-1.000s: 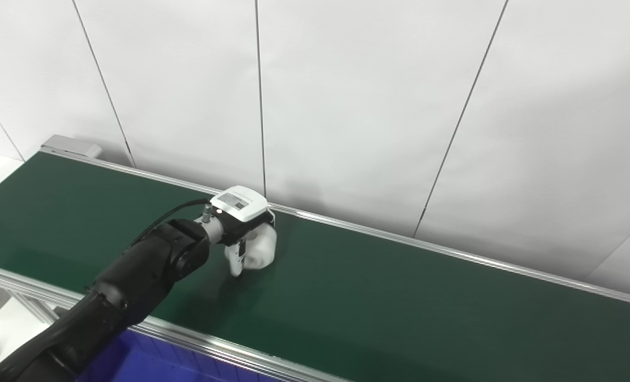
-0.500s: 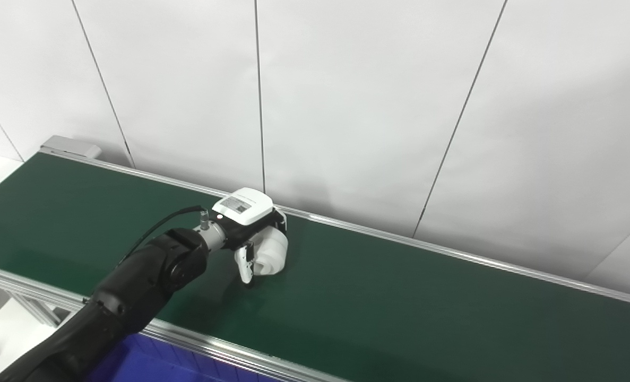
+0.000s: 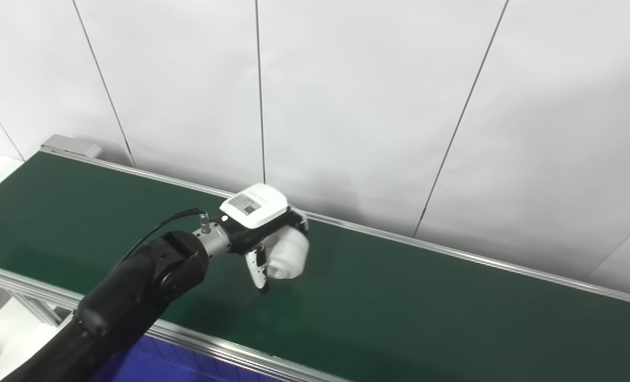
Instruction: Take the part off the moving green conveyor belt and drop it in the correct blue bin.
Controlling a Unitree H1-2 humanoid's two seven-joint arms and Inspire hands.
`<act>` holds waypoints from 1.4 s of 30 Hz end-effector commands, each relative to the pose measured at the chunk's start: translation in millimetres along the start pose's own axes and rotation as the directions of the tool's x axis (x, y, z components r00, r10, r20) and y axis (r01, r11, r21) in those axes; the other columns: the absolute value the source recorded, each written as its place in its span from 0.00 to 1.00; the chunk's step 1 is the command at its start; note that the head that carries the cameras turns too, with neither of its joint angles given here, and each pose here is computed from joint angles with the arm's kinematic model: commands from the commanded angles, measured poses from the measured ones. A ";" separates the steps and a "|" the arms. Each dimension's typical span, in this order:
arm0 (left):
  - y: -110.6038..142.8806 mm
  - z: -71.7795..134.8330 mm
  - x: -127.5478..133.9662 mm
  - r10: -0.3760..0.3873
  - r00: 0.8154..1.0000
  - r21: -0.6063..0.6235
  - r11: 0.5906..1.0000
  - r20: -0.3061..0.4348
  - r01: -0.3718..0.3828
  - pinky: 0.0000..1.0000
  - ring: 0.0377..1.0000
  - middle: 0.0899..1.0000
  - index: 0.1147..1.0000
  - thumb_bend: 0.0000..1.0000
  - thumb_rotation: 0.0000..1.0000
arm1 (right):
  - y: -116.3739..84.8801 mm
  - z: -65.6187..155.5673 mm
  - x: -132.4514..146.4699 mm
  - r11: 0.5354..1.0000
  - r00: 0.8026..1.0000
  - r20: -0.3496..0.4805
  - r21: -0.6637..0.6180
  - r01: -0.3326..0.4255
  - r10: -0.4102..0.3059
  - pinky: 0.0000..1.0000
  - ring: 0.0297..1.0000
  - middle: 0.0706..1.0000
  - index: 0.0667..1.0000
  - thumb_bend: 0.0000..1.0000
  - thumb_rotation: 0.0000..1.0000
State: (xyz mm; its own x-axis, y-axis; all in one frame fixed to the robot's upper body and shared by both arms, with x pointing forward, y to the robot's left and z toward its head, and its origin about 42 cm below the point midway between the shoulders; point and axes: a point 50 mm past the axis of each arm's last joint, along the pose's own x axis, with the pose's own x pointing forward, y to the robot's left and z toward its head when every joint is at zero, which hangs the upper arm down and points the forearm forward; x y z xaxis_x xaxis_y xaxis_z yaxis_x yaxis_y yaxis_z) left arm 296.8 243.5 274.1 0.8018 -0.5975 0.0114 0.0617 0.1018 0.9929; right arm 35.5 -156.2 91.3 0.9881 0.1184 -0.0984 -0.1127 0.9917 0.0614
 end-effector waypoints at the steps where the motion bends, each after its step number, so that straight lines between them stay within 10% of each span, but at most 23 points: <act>1: 13.5 6.1 -22.1 -0.042 0.999 0.009 0.999 -0.030 0.043 0.29 0.35 0.43 0.46 0.50 0.00 | -1.2 13.2 -5.8 1.000 1.000 0.006 0.018 -0.005 0.005 1.00 1.00 1.00 1.00 0.80 1.00; 13: -35.3 41.0 -98.7 -0.263 0.963 -0.081 0.963 -0.065 0.257 0.35 0.37 0.46 0.44 0.50 0.00 | -0.4 23.4 -14.4 0.999 1.000 -0.016 0.025 -0.025 0.026 1.00 1.00 1.00 1.00 0.78 1.00; 31: -117.1 3.4 -137.6 -0.417 0.866 -0.003 0.901 -0.277 0.434 0.39 0.39 0.47 0.44 0.50 0.00 | 7.6 22.1 0.9 0.998 0.999 -0.003 0.049 -0.048 0.048 1.00 1.00 1.00 1.00 0.80 1.00; 33: -114.5 5.5 -135.2 -0.412 0.842 0.048 0.889 -0.348 0.455 0.51 0.55 0.59 0.43 0.52 0.05 | 7.8 21.7 1.4 0.998 0.999 -0.001 0.049 -0.046 0.047 1.00 1.00 1.00 1.00 0.81 1.00; 34: -113.2 6.5 -134.3 -0.415 0.827 0.066 0.879 -0.381 0.471 0.72 0.74 0.77 0.65 0.78 0.33 | 7.8 21.5 1.5 0.998 0.999 0.000 0.048 -0.046 0.046 1.00 1.00 1.00 1.00 0.81 1.00; 36: -111.3 9.4 -133.5 -0.434 0.786 0.133 0.834 -0.441 0.535 0.92 0.88 0.90 0.80 0.92 0.62 | 7.3 21.1 1.5 0.998 0.999 0.002 0.046 -0.043 0.043 1.00 1.00 1.00 1.00 0.81 1.00; 42: -110.5 15.0 -131.1 -0.463 0.718 0.175 0.765 -0.520 0.620 1.00 0.99 0.99 0.92 0.97 0.78 | 6.2 21.5 0.4 0.998 0.999 -0.001 0.047 -0.033 0.033 1.00 1.00 1.00 1.00 0.81 1.00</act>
State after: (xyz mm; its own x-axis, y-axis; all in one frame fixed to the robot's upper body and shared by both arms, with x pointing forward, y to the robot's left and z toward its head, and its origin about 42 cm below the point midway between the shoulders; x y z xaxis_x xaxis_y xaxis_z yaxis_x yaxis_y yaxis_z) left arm 172.7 299.3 154.2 0.8332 -0.0866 -0.5461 0.4683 -0.4147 0.7802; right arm 39.1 -152.3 108.3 0.9818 0.1545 -0.1109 -0.1435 0.9845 0.1006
